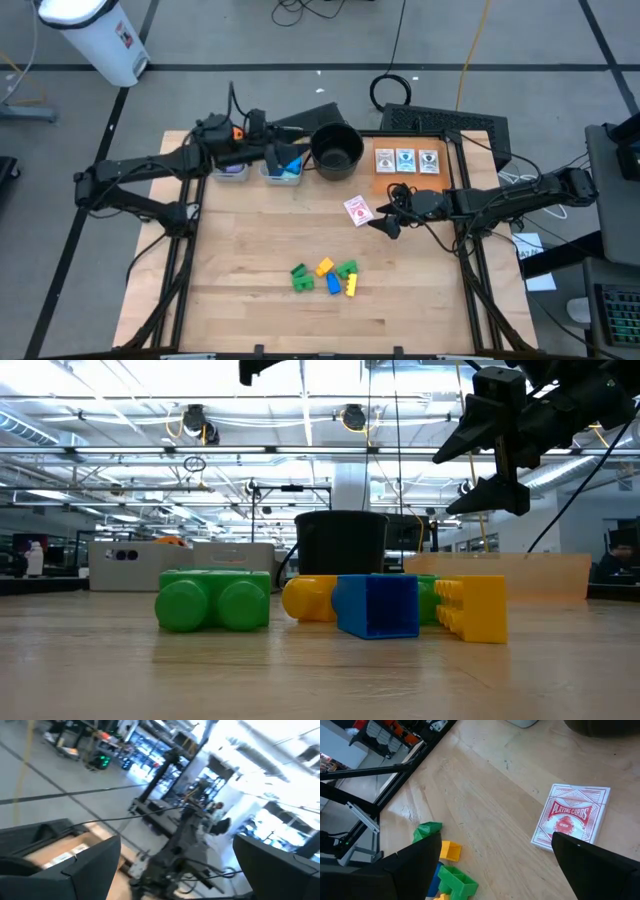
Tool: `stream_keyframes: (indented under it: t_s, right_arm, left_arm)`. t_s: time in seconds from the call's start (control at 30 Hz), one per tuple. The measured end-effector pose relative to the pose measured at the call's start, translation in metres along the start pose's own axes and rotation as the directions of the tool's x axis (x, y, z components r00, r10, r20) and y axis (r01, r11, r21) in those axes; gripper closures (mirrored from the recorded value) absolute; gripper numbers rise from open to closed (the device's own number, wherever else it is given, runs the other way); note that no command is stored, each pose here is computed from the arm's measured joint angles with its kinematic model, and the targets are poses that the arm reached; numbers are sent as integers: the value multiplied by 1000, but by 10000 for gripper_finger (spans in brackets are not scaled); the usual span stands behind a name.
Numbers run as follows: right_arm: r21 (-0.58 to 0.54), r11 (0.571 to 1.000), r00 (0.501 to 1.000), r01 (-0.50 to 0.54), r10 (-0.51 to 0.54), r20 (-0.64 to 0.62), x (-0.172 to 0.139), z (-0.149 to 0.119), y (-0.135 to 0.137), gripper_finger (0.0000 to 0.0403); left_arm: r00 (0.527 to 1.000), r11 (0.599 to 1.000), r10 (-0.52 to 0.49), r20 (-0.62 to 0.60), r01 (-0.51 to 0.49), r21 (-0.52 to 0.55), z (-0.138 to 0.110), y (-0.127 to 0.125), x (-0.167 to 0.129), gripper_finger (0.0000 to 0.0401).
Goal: Pick & Place Toys
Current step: Put the green game piece into the right gray bin
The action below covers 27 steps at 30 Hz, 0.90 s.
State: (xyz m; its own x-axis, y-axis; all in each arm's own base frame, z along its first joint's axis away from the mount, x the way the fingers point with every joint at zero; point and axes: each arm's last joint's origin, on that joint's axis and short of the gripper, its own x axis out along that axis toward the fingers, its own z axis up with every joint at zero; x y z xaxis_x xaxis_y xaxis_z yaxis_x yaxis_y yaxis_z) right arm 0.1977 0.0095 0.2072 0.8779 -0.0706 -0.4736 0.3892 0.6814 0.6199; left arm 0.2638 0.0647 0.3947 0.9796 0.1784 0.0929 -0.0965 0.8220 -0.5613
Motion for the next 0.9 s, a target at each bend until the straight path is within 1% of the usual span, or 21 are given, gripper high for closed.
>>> stream_keyframes:
  t_s: [0.13, 0.2, 0.37, 0.63, 0.7, 0.83, 0.9]
  right_arm:
    - [0, 1000, 1000, 0, 0, 0, 0, 0, 0, 28]
    - [0, 1000, 1000, -1, 1, 0, 0, 0, 0, 28]
    - [0, 1000, 1000, -1, 1, 1, 0, 0, 0, 28]
    - [0, 1000, 1000, -1, 1, 0, 0, 0, 0, 28]
    - [0, 1000, 1000, -1, 1, 1, 0, 0, 0, 28]
    - [0, 1000, 1000, -1, 1, 1, 0, 0, 0, 28]
    - [0, 1000, 1000, -1, 1, 1, 0, 0, 0, 28]
  left_arm:
    - [997, 997, -74, 4, 74, -24, -14, -10, 14, 13]
    - [994, 992, -110, -5, 109, -63, -24, -15, 23, 13]
    - [984, 974, -170, -58, 159, -160, -56, -26, 43, 13]
    - [974, 939, -212, -77, 181, -292, -103, -34, 69, 13]
    - [972, 933, -226, -67, 197, -303, -108, -36, 72, 13]
    - [977, 931, -208, -42, 185, -315, -111, -40, 71, 13]
    - [976, 932, -215, -42, 192, -306, -112, -43, 70, 13]
